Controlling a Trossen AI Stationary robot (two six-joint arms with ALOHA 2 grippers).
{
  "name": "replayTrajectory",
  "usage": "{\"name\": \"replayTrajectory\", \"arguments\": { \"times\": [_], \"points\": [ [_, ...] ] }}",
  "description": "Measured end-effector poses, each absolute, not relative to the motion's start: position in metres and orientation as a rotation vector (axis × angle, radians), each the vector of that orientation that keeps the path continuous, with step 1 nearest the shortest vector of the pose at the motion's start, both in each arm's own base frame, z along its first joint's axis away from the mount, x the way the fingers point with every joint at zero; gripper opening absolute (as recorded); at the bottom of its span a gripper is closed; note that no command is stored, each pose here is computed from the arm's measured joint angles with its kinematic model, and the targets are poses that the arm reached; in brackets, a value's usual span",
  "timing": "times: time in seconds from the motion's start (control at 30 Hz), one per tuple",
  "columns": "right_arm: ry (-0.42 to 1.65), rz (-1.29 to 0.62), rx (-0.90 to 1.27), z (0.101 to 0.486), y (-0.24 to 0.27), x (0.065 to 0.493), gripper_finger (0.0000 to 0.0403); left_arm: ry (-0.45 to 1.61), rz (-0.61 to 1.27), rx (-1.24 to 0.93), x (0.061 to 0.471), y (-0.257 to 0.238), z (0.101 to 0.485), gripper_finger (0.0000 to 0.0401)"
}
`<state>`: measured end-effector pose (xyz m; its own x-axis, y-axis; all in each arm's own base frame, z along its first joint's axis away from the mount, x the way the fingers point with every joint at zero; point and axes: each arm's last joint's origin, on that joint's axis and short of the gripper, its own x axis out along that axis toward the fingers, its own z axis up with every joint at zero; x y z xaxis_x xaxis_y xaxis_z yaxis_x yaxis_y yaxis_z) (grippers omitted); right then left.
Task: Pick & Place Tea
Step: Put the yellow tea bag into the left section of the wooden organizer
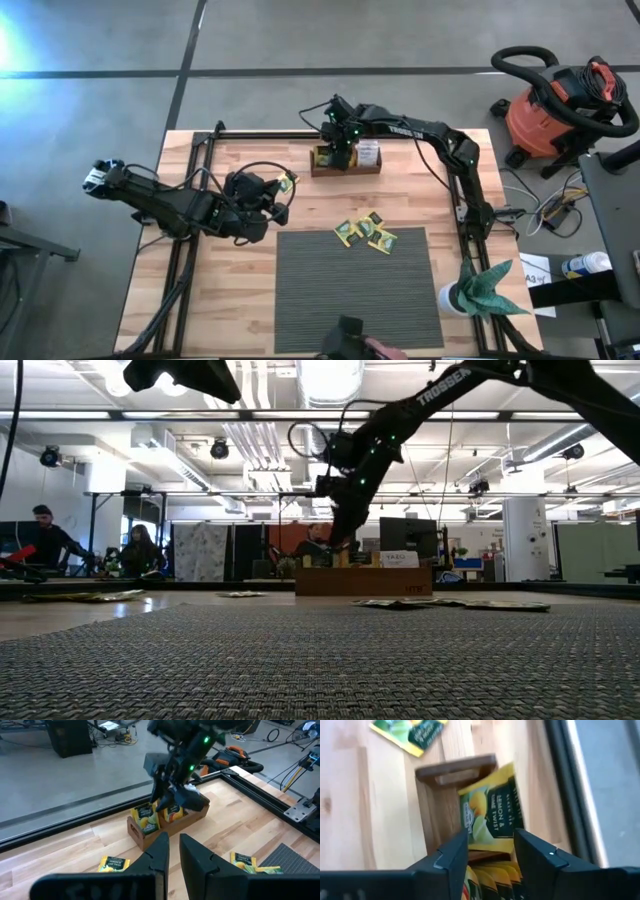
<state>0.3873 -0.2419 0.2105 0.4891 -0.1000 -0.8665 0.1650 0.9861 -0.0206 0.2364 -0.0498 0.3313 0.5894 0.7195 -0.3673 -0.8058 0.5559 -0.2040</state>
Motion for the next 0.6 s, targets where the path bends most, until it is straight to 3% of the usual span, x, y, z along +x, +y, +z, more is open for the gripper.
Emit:
{"name": "replayTrajectory", "arguments": {
  "times": [0.6],
  "points": [
    [0.933, -0.153, 0.029, 0.288, -0.218, 0.36, 0.0149, 0.257, 0.911, -0.366, 0.236, -0.05, 0.331, 0.0039]
  ]
}}
